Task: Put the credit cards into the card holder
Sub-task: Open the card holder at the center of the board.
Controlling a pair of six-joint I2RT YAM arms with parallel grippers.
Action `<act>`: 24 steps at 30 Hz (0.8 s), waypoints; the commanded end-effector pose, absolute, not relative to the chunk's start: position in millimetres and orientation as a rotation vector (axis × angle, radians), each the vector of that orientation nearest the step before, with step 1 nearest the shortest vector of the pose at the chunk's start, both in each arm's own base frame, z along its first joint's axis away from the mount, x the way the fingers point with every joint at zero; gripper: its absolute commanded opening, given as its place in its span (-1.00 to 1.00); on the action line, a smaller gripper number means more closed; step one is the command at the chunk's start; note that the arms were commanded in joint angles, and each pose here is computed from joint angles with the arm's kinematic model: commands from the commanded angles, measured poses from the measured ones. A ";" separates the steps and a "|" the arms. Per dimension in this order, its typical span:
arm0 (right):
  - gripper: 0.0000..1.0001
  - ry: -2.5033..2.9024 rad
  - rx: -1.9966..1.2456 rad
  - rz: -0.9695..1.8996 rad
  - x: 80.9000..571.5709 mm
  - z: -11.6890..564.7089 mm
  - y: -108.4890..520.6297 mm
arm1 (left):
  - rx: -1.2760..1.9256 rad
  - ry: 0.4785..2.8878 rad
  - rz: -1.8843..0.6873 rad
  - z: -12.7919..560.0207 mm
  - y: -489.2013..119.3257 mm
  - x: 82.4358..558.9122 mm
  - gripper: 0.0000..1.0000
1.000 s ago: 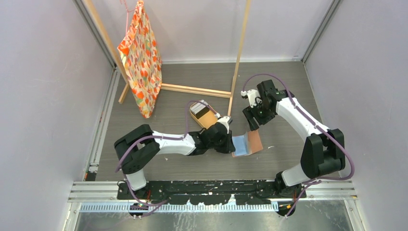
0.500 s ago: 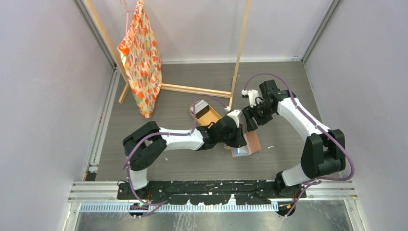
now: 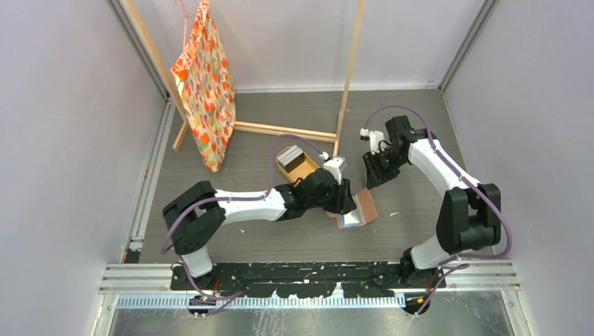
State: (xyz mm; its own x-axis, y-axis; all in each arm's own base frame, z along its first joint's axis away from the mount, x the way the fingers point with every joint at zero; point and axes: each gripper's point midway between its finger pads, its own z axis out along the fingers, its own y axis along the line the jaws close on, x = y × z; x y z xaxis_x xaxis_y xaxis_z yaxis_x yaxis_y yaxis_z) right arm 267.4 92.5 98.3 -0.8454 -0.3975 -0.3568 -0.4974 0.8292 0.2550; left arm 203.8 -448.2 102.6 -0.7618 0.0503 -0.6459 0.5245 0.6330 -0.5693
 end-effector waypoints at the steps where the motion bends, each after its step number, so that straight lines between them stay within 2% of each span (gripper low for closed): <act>1: -0.31 2.796 -0.723 0.487 263.8 89.4 89.1 | 0.417 2.169 -0.979 123.4 -427.7 216.8 -0.06; 8: -0.37 2.879 -0.710 0.361 264.7 72.2 72.6 | 0.377 2.227 -1.022 103.8 -429.3 212.1 0.14; 24: -0.43 2.941 -0.744 0.362 258.1 59.2 75.1 | 0.408 2.324 -1.137 87.0 -466.1 205.5 0.11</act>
